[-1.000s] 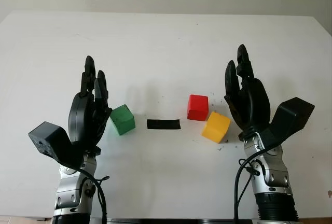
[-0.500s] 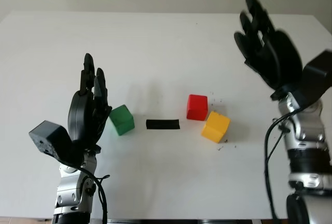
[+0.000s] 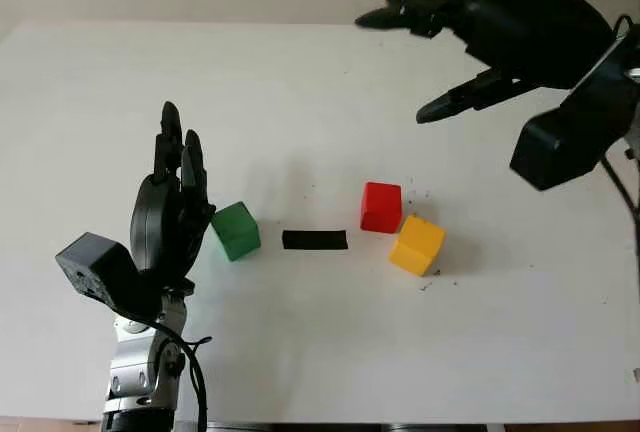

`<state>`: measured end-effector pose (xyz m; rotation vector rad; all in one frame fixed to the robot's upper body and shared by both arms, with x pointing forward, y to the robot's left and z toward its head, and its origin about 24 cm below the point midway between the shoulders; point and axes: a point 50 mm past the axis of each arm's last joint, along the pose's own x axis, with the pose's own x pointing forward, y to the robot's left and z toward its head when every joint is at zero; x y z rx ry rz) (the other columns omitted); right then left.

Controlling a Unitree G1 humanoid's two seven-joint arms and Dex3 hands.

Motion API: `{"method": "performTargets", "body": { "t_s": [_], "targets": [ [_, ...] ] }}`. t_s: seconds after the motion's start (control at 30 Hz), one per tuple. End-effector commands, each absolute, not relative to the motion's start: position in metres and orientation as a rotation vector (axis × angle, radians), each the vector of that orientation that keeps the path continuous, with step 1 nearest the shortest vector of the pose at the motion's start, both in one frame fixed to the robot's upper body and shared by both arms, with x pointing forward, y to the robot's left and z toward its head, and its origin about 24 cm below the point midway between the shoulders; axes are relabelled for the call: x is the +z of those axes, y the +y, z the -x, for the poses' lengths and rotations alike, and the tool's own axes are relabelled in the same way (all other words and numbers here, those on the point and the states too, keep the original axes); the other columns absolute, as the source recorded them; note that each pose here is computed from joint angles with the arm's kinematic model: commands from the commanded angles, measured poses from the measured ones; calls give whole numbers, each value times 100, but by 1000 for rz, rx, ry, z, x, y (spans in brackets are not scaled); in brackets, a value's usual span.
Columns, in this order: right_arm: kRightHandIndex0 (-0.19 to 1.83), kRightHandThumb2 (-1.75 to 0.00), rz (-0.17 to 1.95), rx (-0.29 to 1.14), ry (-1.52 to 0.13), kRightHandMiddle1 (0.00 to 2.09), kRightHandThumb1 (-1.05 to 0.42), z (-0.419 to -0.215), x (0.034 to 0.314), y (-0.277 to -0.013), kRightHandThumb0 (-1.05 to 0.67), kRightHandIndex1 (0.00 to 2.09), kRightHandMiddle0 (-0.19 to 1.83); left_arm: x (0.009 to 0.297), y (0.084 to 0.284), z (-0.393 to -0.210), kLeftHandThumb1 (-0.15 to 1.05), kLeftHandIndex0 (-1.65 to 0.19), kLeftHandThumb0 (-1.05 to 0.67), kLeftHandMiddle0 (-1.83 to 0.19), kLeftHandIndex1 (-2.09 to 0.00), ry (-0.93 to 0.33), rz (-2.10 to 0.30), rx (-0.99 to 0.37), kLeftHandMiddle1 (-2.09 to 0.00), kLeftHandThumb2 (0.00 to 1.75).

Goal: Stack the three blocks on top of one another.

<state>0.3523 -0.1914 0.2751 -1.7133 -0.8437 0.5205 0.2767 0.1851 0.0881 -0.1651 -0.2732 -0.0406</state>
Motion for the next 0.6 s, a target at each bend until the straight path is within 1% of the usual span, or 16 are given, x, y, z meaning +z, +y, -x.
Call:
{"method": "performTargets", "body": {
  "t_s": [0.0,0.07,0.17,0.3,0.43,0.57],
  "targets": [
    [55,-5,1787,536,-848,33,-80,-352,279,-194,-42,26,45,89,185,-277,105,19,-77,19,0,-283,161,-40,0,64],
    [49,-5,1849,577,-849,31,-80,-352,275,-191,-43,24,44,89,185,-277,105,19,-77,19,0,-284,163,-40,0,64],
    [38,-5,1923,623,-881,27,-80,-353,270,-186,-49,19,41,89,185,-276,105,19,-77,19,0,-282,168,-39,0,64],
    [24,-5,1964,663,-930,25,-80,-352,262,-181,-56,12,39,89,186,-276,105,19,-76,19,0,-284,161,-42,0,64],
    [20,-5,1952,694,-976,25,-80,-352,255,-178,-58,8,42,88,187,-276,105,19,-76,19,0,-288,154,-50,0,64],
    [18,-5,1909,722,-990,25,-80,-352,247,-176,-56,7,44,88,187,-276,105,19,-76,19,0,-284,155,-46,0,65]
  ]
}}
